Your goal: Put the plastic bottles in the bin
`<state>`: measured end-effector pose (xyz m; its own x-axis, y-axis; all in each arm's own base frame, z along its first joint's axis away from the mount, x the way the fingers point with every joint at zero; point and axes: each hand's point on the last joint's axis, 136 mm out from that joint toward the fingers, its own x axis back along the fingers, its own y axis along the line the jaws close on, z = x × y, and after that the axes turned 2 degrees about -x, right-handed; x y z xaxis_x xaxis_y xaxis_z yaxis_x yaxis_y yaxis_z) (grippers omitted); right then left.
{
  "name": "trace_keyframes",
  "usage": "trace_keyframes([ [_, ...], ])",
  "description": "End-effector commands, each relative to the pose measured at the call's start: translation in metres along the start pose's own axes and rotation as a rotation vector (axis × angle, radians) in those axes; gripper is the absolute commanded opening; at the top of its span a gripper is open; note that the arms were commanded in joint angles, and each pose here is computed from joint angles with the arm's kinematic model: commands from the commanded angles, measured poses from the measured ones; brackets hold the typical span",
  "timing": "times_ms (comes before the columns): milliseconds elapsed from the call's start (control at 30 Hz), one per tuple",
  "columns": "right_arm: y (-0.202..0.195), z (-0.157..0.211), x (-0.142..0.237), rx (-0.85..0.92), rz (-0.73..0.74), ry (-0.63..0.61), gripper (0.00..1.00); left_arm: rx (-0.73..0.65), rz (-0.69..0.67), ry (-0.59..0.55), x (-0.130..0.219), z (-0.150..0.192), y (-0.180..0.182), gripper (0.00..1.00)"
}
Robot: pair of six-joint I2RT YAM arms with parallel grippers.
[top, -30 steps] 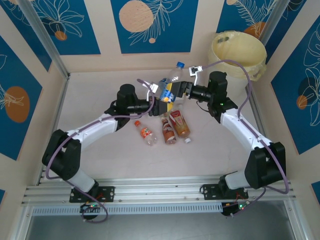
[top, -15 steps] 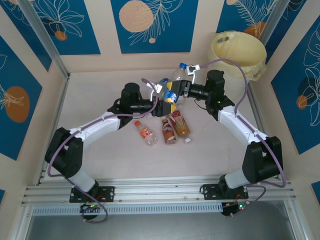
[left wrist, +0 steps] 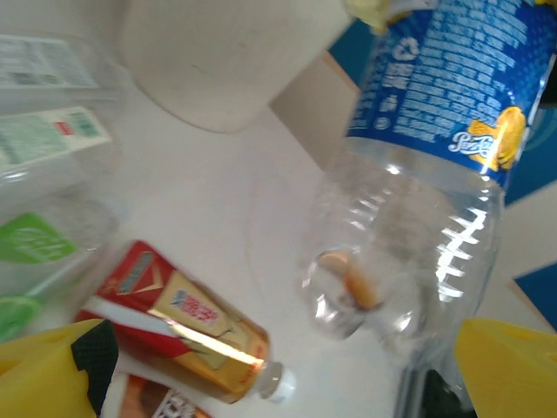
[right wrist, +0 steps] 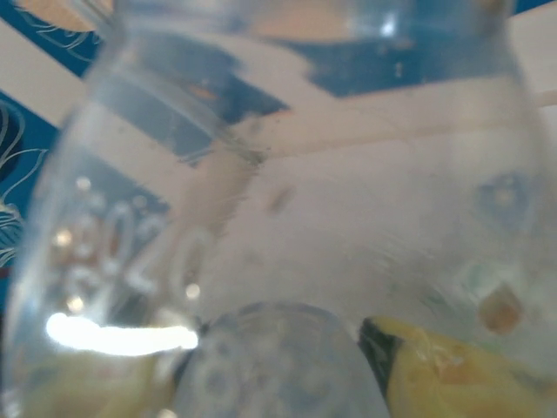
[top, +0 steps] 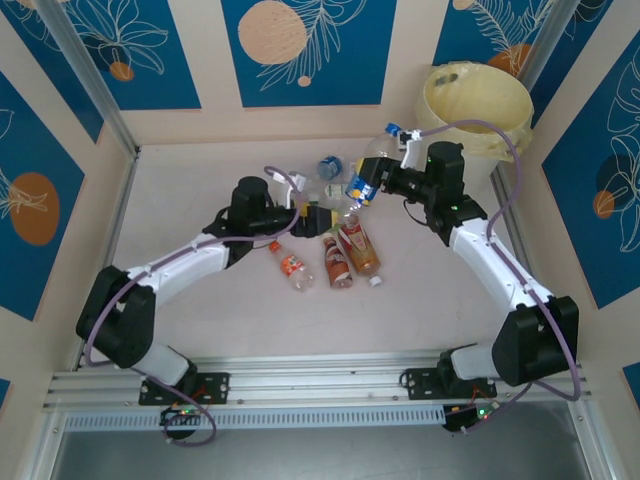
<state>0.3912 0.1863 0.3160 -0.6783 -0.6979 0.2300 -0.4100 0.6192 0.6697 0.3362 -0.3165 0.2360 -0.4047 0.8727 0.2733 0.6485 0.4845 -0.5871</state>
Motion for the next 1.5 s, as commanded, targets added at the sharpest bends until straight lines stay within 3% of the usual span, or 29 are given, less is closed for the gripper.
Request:
trace_keyframes([
  [0,-0.026,-0.011,0.021,-0.034,0.136,-0.060,0.40,-0.042,-0.163,-0.104,0.018,-0.015,0.024,1.00],
  [167,-0.054,-0.029,0.050,-0.109,0.229,-0.157,0.40,-0.063,-0.255,-0.186,0.036,-0.019,0.035,1.00],
  [400,-0.072,-0.062,0.100,-0.126,0.332,-0.360,0.39,-0.006,-0.486,-0.261,0.062,-0.019,0.073,1.00],
  [600,-0.050,-0.108,0.133,-0.014,0.287,-0.623,0.38,0.023,-0.515,-0.264,0.064,-0.015,0.081,1.00],
  [733,-0.055,-0.145,0.150,0.100,0.419,-0.752,0.38,-0.003,-0.489,-0.255,0.063,-0.012,0.077,1.00],
  [933,-0.053,-0.187,0.130,0.275,0.511,-0.715,0.38,-0.011,-0.509,-0.254,0.069,-0.007,0.079,1.00],
  [1100,-0.063,-0.230,0.138,0.379,0.682,-0.817,0.39,-0.025,-0.511,-0.259,0.071,-0.005,0.080,1.00],
  [1300,-0.052,-0.264,0.140,0.394,0.663,-0.911,0.39,-0.030,-0.516,-0.257,0.074,-0.002,0.080,1.00],
  [1467,-0.060,-0.281,0.142,0.307,0.631,-0.949,0.38,-0.028,-0.527,-0.263,0.077,0.000,0.083,1.00],
])
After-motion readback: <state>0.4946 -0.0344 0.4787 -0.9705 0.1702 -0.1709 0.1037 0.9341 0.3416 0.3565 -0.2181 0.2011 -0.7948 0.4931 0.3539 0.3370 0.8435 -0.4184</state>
